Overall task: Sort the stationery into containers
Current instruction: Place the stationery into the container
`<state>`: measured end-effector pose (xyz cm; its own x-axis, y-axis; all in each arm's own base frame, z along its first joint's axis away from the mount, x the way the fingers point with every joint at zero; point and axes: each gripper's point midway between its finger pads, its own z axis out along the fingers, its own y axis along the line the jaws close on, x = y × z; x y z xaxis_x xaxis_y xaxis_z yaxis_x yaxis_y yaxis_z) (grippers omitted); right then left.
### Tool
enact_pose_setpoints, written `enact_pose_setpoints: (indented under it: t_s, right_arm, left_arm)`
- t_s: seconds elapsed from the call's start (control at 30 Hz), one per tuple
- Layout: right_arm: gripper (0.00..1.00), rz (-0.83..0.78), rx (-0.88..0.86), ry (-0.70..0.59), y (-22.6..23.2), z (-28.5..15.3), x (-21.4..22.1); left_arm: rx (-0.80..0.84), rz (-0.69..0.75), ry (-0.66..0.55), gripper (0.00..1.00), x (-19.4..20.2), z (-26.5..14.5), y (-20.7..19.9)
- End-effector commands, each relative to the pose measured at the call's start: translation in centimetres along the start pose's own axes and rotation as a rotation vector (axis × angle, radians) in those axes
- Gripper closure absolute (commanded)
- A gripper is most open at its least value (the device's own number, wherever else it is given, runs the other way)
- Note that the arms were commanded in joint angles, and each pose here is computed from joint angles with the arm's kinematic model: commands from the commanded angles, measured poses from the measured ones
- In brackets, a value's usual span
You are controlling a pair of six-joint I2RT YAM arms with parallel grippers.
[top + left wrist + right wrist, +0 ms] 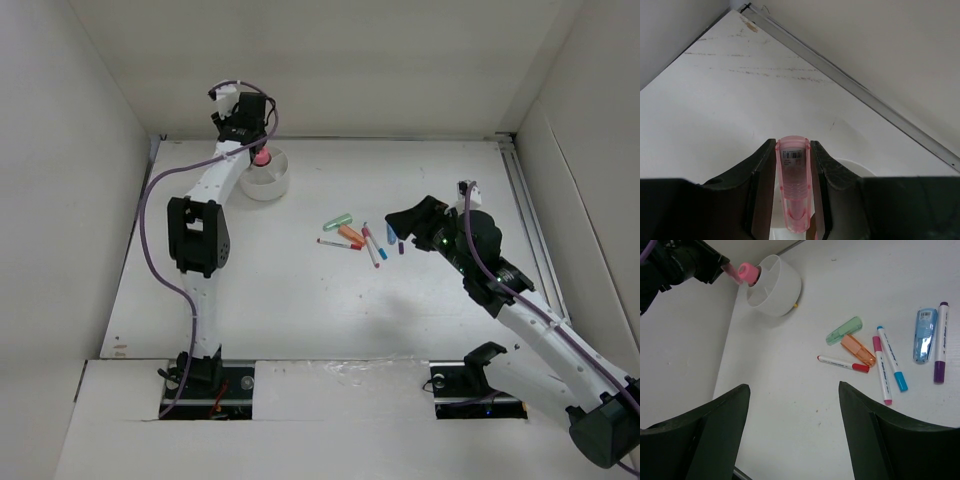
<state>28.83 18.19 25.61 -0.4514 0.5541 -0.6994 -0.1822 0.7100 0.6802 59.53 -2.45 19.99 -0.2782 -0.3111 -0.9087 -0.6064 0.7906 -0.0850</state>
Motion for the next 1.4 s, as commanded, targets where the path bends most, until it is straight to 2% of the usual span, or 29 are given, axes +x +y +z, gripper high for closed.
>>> enact_pose_setpoints:
  t_s: [0.0, 0.37, 0.5, 0.8, 1.37]
  right_arm:
    - [0.22, -0.003, -0.072, -0.077, 2.8, -0.4, -2.5]
    - [0.21, -0.003, -0.059, -0.076, 2.5, -0.1, -2.5]
    - [0.21, -0.003, -0.059, -0.076, 2.5, -0.1, -2.5]
    - [0.21, -0.012, -0.044, -0.077, 2.1, 0.1, -2.4]
    - [0.21, -0.012, -0.044, -0.078, 2.1, 0.1, -2.4]
  left_arm:
    - [-0.043, -0.012, -0.086, 1.00, -2.5, 0.0, -0.2]
    - [-0.058, 0.006, -0.109, 1.00, -1.4, 1.2, -1.0]
    - [-0.058, -0.001, -0.129, 1.00, -2.2, 1.1, -1.1]
    - [-0.105, 0.097, -0.155, 1.00, 0.0, 0.9, -1.3]
    - [-0.136, 0.132, -0.150, 0.97, 2.1, 1.4, -0.9]
